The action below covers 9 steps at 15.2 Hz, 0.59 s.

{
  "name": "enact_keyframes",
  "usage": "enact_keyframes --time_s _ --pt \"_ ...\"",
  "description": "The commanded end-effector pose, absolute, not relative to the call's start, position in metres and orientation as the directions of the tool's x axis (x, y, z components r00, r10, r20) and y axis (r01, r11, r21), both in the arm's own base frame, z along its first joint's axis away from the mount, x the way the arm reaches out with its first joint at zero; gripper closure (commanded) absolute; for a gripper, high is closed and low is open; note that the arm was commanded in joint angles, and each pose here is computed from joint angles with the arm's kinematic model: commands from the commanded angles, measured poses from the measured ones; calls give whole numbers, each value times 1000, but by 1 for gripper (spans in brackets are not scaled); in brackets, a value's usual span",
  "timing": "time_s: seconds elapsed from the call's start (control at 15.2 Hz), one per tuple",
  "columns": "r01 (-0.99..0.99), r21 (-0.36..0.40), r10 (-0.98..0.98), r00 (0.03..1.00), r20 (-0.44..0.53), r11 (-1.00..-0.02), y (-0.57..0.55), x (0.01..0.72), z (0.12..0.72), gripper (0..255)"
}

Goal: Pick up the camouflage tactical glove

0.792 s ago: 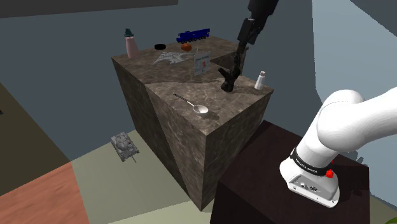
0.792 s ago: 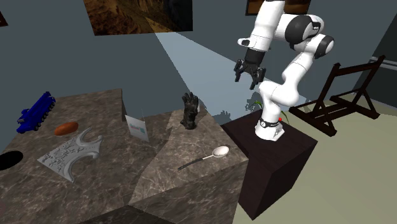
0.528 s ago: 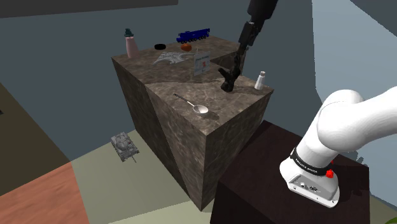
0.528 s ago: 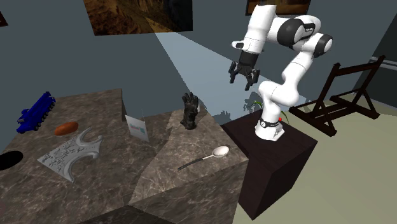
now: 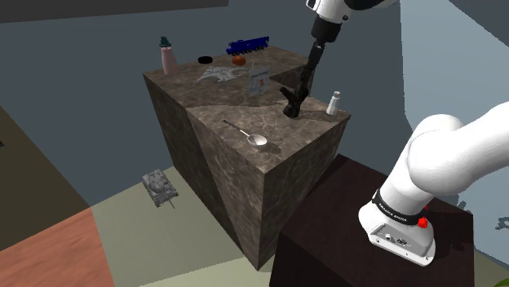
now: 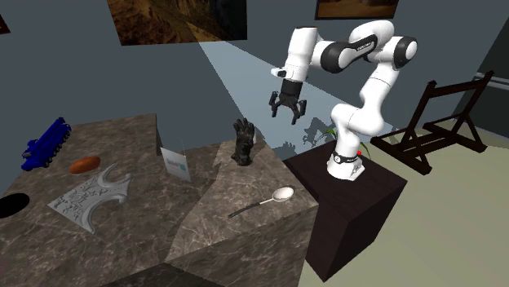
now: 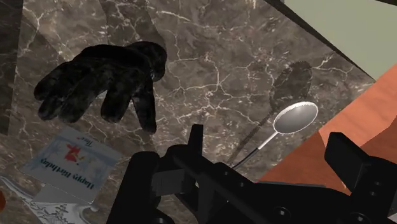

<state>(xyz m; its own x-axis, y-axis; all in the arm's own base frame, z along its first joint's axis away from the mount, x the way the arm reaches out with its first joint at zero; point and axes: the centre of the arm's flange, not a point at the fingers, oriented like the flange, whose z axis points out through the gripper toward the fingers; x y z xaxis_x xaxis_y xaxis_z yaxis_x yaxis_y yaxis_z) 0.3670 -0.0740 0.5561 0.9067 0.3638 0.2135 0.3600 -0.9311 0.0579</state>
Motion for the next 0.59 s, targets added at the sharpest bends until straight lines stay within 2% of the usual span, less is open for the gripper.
enact_keyframes --time_s 0.0,0.53 --pt "421 59 423 880 218 -905 -93 384 543 0" --pt "629 55 623 747 232 -775 -158 455 486 0"
